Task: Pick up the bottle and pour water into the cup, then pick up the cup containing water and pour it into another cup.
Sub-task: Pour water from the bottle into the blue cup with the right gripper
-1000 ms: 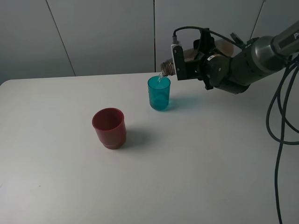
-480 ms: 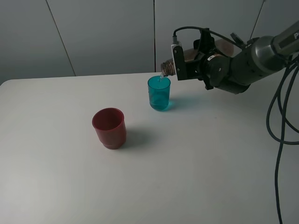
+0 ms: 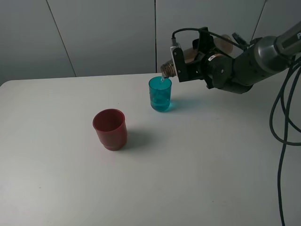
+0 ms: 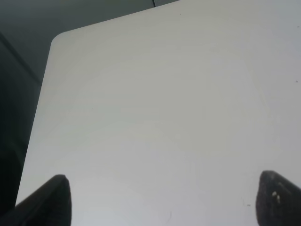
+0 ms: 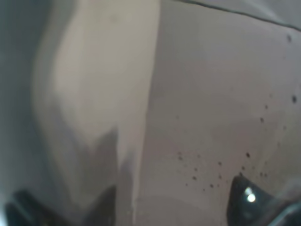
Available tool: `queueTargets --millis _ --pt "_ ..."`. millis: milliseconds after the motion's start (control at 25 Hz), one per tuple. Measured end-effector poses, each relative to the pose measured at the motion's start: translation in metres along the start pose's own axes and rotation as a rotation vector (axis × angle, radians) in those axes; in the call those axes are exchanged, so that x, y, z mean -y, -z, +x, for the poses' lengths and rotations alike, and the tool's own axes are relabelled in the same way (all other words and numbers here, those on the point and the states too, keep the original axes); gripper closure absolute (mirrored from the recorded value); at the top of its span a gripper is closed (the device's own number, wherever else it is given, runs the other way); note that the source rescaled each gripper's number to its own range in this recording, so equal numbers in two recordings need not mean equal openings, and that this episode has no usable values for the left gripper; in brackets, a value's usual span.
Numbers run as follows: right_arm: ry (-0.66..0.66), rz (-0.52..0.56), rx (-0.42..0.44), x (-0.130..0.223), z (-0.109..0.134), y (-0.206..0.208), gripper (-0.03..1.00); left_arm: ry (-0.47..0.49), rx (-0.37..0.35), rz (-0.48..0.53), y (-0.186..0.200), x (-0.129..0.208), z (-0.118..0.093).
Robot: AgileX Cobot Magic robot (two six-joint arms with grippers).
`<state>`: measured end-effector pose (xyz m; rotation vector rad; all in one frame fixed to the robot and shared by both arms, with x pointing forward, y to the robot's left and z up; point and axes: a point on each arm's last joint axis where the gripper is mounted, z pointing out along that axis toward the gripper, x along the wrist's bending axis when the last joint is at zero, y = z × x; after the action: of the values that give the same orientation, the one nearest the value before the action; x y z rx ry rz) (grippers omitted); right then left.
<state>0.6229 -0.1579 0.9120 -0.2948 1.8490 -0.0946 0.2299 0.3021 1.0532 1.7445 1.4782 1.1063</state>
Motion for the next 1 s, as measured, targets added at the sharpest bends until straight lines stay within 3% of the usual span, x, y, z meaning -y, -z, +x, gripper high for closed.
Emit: queueTargets --millis 1000 --pt "0.063 -0.028 0.078 0.000 -0.012 -0.004 0.95 0.000 0.000 0.000 0.000 0.000 0.000"
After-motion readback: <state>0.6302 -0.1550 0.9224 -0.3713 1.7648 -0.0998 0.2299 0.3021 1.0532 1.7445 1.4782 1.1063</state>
